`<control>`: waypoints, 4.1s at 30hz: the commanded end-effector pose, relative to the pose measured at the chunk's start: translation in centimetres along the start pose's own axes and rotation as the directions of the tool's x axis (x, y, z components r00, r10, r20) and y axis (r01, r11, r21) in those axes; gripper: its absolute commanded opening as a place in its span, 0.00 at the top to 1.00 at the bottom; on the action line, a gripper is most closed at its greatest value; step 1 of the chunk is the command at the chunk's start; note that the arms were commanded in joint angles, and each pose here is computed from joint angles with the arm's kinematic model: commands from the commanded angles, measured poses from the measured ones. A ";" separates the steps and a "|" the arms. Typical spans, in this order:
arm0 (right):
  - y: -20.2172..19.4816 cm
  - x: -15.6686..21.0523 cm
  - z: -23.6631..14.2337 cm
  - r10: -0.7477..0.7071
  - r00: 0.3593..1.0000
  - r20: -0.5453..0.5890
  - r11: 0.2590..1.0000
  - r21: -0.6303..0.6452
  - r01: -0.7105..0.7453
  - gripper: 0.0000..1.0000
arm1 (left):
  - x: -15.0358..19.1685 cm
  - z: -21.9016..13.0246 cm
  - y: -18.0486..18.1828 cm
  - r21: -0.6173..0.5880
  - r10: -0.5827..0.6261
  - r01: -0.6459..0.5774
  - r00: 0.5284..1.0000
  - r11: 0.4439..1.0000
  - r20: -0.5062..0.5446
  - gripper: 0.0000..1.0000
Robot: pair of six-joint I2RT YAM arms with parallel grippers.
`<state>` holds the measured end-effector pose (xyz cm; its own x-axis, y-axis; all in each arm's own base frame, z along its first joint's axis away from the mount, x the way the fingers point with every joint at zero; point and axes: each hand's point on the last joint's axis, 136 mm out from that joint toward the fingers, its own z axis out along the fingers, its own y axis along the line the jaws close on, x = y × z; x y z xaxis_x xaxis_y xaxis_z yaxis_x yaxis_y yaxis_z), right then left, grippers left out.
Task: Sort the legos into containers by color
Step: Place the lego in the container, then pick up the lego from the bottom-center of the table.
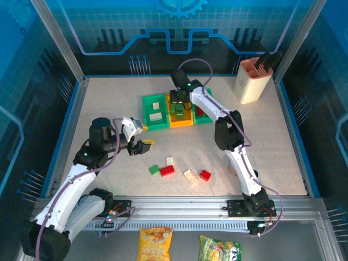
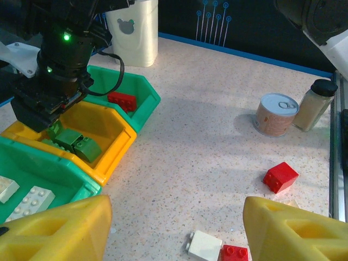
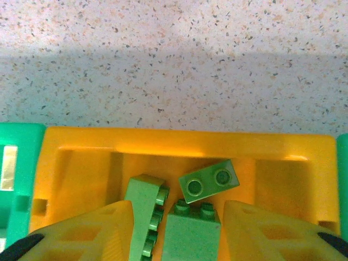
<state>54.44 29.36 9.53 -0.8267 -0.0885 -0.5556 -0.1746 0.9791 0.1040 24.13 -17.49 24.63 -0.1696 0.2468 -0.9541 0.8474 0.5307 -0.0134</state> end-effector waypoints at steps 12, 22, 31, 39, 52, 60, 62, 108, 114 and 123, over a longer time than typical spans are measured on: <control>1.4 0.6 -7.6 -0.100 0.995 0.003 0.992 -0.074 0.100 0.54 | -0.1 0.0 -0.2 0.002 0.002 -0.002 1.000 1.000 -0.007 0.33; 2.8 5.8 -11.1 -0.226 0.974 -0.026 0.955 -0.201 0.217 0.55 | -0.1 -0.1 0.7 -0.049 0.000 -0.001 1.000 0.999 -0.017 0.33; 6.1 12.0 -14.2 -0.464 0.884 0.059 0.795 -0.413 0.445 0.53 | -0.4 -0.6 1.6 -0.114 -0.012 0.008 0.999 0.993 -0.032 0.30; 8.7 17.1 -17.4 -0.658 0.705 0.263 0.489 -0.563 0.666 0.53 | -0.7 -1.1 1.8 -0.143 0.007 -0.010 1.000 0.990 -0.027 0.30; 11.1 26.4 -18.4 -0.854 0.291 0.431 0.001 -0.558 0.830 0.41 | 0.1 -1.6 1.9 -0.169 0.047 -0.059 0.996 0.984 -0.076 0.31; 11.8 30.7 -17.0 -0.904 0.196 0.379 -0.078 -0.599 0.797 0.41 | 0.7 -1.8 2.1 -0.193 0.079 -0.095 0.993 0.977 -0.092 0.29; 11.8 31.5 -16.3 -0.916 0.175 0.361 -0.083 -0.598 0.797 0.41 | 0.9 -1.9 2.6 -0.217 0.078 -0.099 0.992 0.971 -0.103 0.29; 13.2 33.8 -13.9 -0.952 0.040 0.305 -0.140 -0.547 0.825 0.69 | 1.4 -2.0 3.8 -0.279 0.062 -0.098 0.989 0.955 -0.133 0.28; 13.5 32.0 -14.9 -0.935 0.120 0.333 -0.088 -0.548 0.832 0.68 | 1.4 -2.0 3.9 -0.282 0.056 -0.093 0.989 0.955 -0.136 0.28; 12.3 27.2 -15.2 -0.871 0.374 0.320 0.149 -0.552 0.820 0.69 | 1.4 -2.0 3.9 -0.281 0.052 -0.088 0.990 0.956 -0.133 0.28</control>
<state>20.60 36.17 6.50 0.1188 -0.8623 -0.4922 -0.9918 -0.1266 -0.0176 26.45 -13.09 23.47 -0.2018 0.3792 -0.9030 0.6686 0.7271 0.1560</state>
